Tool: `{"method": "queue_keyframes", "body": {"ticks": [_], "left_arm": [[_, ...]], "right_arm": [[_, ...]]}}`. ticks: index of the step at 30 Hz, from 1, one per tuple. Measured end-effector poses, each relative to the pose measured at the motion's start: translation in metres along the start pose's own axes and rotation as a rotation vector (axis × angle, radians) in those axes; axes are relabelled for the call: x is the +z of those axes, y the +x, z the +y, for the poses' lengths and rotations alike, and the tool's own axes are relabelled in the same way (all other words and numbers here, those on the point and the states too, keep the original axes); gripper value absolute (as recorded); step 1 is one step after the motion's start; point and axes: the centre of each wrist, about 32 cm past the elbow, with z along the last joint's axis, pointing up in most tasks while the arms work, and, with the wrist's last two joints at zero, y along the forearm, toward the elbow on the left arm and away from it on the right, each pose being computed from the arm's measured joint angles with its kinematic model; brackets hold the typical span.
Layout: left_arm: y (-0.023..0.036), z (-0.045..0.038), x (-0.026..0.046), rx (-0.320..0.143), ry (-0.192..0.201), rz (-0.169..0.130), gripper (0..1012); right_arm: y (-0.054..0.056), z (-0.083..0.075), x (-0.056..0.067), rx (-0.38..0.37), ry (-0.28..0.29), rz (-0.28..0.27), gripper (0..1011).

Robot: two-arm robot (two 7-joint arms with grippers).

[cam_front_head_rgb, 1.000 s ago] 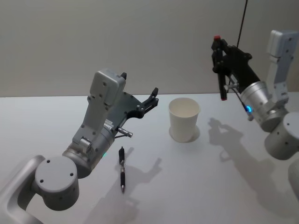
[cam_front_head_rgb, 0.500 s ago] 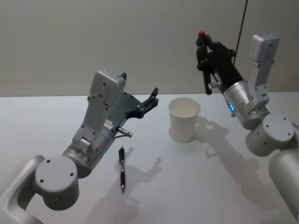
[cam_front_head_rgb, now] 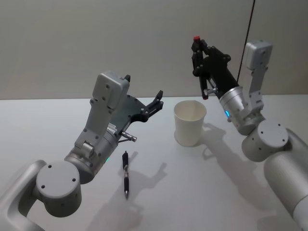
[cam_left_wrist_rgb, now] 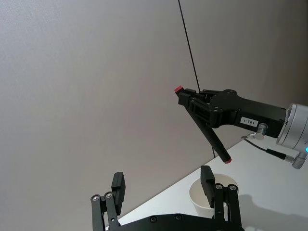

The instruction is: Place the pen into the pen holder.

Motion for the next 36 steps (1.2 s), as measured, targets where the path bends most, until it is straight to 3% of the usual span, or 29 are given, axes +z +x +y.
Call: {"method": "queue_keyframes", "body": {"ticks": [13, 36], "left_arm": [[0.0000, 0.0000, 0.0000, 0.000, 0.000, 0.000, 1003], [0.0000, 0.0000, 0.0000, 0.000, 0.000, 0.000, 1003]], "right_arm": [[-0.007, 0.002, -0.019, 0.007, -0.004, 0.011, 165], [-0.012, -0.006, -0.039, 0.012, -0.032, 0.017, 165]]}}
